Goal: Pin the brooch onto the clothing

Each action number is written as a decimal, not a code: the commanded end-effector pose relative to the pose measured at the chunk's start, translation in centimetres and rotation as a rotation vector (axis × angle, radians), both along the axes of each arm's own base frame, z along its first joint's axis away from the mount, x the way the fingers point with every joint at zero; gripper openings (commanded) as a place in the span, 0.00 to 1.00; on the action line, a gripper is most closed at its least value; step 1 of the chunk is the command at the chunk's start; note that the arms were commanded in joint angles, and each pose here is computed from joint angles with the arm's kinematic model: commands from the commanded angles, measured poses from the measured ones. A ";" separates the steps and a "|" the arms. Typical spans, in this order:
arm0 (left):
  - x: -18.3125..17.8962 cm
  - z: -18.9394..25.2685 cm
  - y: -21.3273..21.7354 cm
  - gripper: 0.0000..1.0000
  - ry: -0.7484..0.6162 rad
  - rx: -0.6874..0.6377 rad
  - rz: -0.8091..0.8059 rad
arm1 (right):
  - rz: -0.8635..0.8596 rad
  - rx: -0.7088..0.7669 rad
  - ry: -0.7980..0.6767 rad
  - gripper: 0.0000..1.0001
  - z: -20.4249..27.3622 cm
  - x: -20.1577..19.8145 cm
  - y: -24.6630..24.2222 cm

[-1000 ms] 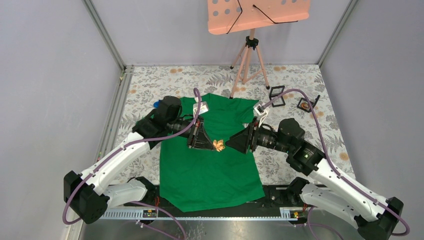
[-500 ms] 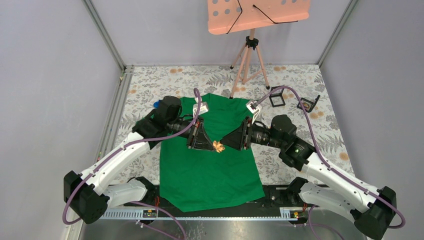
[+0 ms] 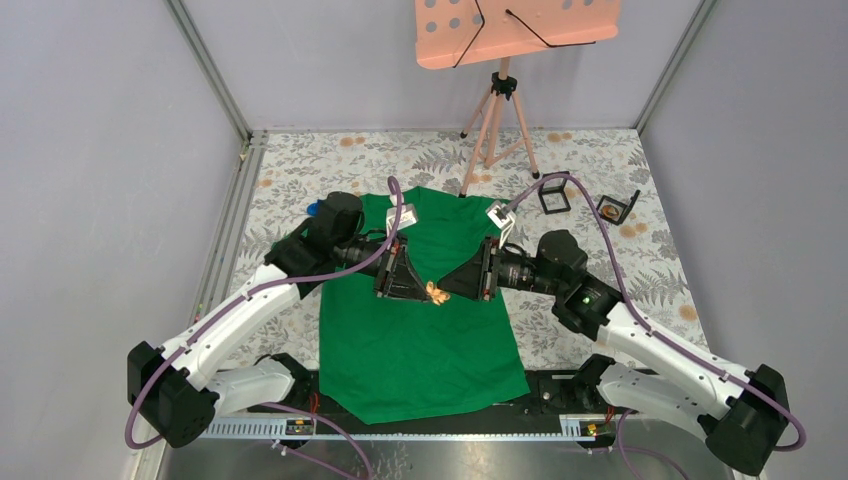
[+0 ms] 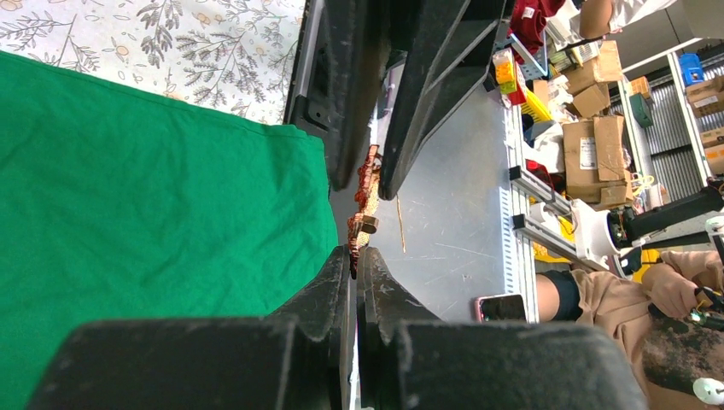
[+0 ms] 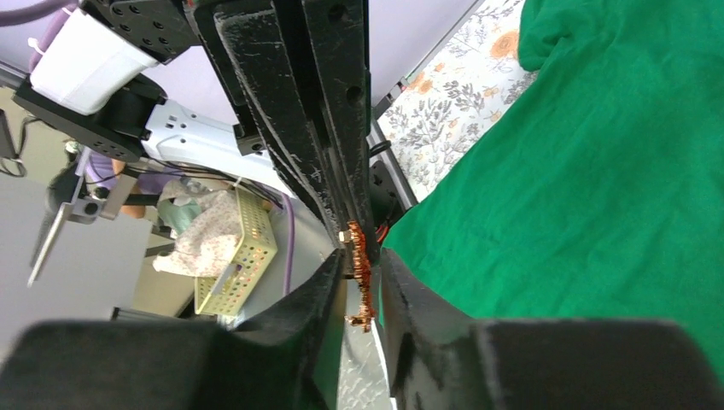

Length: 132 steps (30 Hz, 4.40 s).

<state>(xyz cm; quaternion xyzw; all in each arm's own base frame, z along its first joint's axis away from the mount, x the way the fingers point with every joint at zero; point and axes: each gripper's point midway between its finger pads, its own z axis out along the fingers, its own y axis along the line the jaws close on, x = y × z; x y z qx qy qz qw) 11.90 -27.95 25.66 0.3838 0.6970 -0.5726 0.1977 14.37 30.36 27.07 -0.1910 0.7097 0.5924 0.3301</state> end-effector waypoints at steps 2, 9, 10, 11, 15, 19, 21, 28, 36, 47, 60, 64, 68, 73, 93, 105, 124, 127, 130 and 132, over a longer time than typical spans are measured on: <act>0.4 1.6 -0.4 0.00 -0.066 -0.054 -0.004 | 0.031 0.056 -0.036 0.13 1.2 -0.5 0.3; 1.1 1.9 -0.7 0.18 -0.072 -0.066 0.032 | -0.005 0.127 -0.073 0.00 2.5 -0.1 0.0; 1.2 2.1 -0.6 0.21 -0.078 -0.076 0.038 | -0.014 0.141 -0.078 0.00 2.8 0.0 -0.1; 1.2 2.2 -0.6 0.24 -0.082 -0.085 0.044 | -0.020 0.158 -0.086 0.00 3.2 0.0 -0.1; 1.3 3.5 -0.3 0.36 -0.121 -0.137 0.066 | -0.050 0.221 -0.117 0.00 4.6 0.0 -0.7; 1.3 5.1 0.2 0.49 -0.171 -0.212 0.099 | -0.099 0.287 -0.160 0.00 6.0 0.2 -1.5; 1.4 5.8 0.4 0.59 -0.189 -0.259 0.124 | -0.125 0.317 -0.179 0.00 6.6 0.4 -1.9; 1.6 7.5 0.6 0.67 -0.176 -0.363 0.151 | -0.161 0.350 -0.208 0.00 7.8 0.9 -2.2; 1.4 8.0 0.4 0.67 -0.145 -0.404 0.136 | -0.158 0.336 -0.216 0.00 8.0 1.2 -1.7; 1.9 7.3 0.1 0.40 -0.107 -0.378 0.141 | -0.140 0.335 -0.213 0.00 8.1 0.9 -1.3; 2.6 6.5 -0.1 0.30 -0.086 -0.349 0.165 | -0.124 0.327 -0.216 0.00 8.1 0.7 -1.0; 2.6 6.4 -0.1 0.29 -0.080 -0.344 0.166 | -0.114 0.312 -0.212 0.00 7.9 0.6 -0.7; 2.7 6.3 -0.2 0.26 -0.078 -0.340 0.168 | -0.110 0.307 -0.209 0.00 7.8 0.7 -0.5; 2.7 6.3 -0.2 0.20 -0.078 -0.339 0.169 | -0.103 0.295 -0.208 0.00 7.6 0.6 -0.2; 5.0 5.0 0.9 0.00 -0.186 -0.234 0.349 | -0.186 0.225 -0.182 0.57 5.8 1.6 -1.0; 11.8 1.3 3.0 0.00 -0.191 0.015 0.653 | -0.618 -0.407 -0.077 0.88 -1.1 7.7 -9.0; 21.7 3.1 6.4 0.00 -0.145 0.075 0.955 | -0.464 -0.844 0.191 0.69 -16.5 16.2 -5.5; 21.6 2.2 6.8 0.00 -0.152 0.091 0.958 | -0.424 -0.850 0.231 0.68 -18.9 15.1 -4.4; 21.4 2.4 6.8 0.00 -0.134 0.078 0.943 | -0.394 -0.912 0.215 0.68 -20.7 13.4 -3.3; 21.1 2.7 6.5 0.00 -0.120 0.061 0.925 | -0.397 -0.961 0.206 0.68 -21.8 12.8 -2.9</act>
